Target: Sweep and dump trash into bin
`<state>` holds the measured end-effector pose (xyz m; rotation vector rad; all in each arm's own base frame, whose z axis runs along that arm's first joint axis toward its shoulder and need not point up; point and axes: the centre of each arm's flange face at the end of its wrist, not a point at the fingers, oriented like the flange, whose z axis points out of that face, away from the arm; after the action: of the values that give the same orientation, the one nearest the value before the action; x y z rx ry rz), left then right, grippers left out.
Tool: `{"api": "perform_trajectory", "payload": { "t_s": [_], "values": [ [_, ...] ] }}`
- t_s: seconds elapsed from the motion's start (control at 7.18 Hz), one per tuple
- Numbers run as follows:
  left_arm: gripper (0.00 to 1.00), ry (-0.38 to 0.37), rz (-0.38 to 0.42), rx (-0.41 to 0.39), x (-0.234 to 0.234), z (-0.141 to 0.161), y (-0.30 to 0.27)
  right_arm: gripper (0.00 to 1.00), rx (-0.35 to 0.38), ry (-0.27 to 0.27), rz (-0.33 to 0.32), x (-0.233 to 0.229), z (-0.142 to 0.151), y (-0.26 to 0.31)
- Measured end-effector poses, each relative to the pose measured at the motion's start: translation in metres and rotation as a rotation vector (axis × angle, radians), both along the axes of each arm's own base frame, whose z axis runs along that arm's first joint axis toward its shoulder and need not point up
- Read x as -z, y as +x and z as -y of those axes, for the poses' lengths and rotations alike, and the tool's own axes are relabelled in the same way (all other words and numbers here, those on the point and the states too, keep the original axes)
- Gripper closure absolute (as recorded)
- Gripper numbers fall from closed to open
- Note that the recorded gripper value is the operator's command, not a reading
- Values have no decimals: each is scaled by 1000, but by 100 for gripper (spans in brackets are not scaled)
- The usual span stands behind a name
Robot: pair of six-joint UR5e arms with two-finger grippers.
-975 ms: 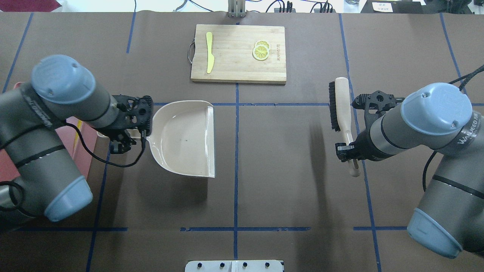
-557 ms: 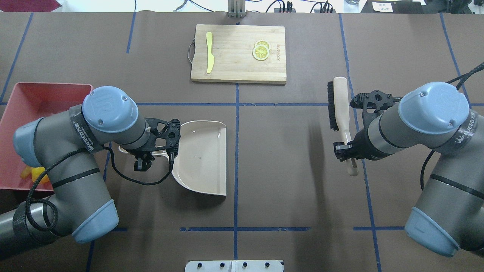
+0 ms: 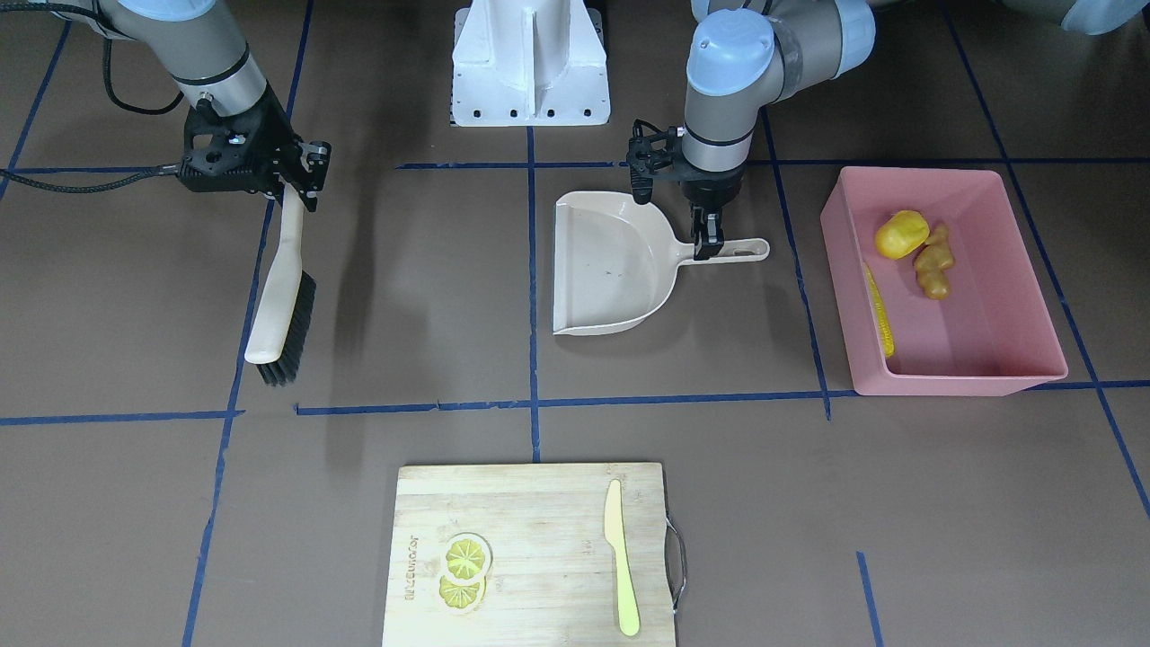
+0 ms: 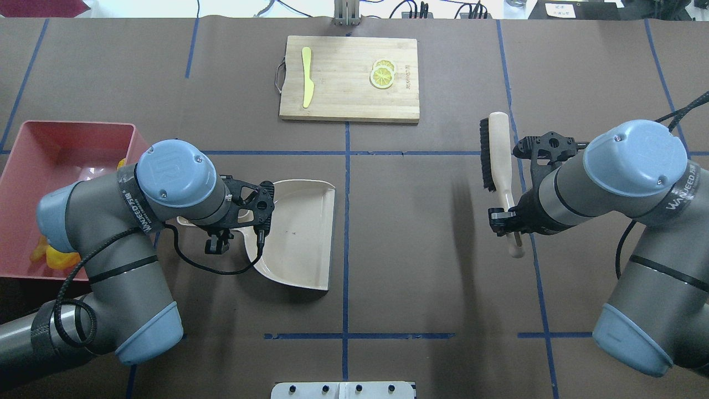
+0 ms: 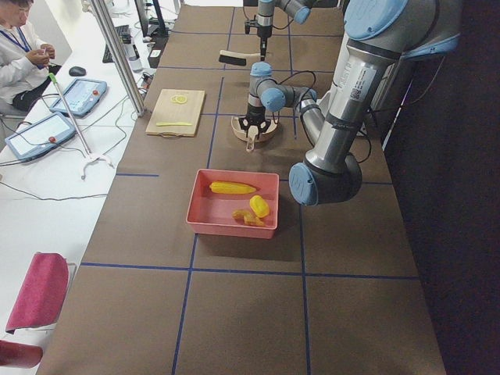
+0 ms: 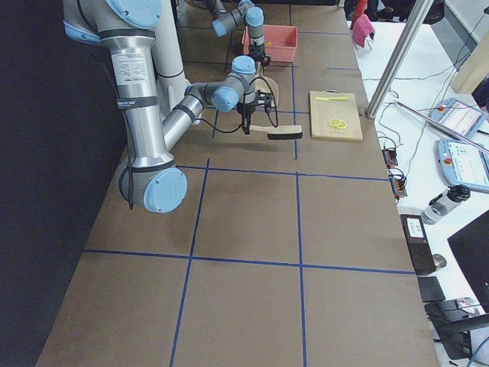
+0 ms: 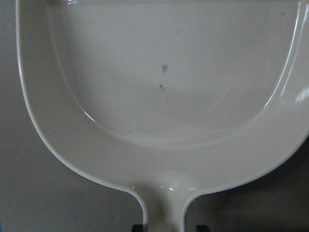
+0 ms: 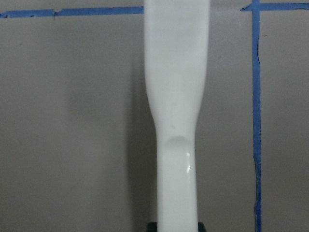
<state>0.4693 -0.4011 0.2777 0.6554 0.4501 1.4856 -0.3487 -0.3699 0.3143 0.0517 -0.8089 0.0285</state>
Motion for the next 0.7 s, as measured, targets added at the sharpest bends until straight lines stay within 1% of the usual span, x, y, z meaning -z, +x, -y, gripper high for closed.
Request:
{"api": "perform_trajectory", "payload": {
  "t_s": [0.14, 0.28, 0.56, 0.7],
  "values": [
    [0, 0, -13, 20, 5, 4, -7, 99, -1, -1, 0, 0, 0, 0],
    [0, 6, -31, 54, 13, 14, -24, 99, -2, -1, 0, -1, 2, 3],
    [0, 14, -58, 158, 22, 44, -84, 98, -15, -12, -8, -10, 9, 20],
    [0, -29, -55, 227, 8, 64, -121, 98, -14, -27, -17, -22, 11, 35]
  ]
}}
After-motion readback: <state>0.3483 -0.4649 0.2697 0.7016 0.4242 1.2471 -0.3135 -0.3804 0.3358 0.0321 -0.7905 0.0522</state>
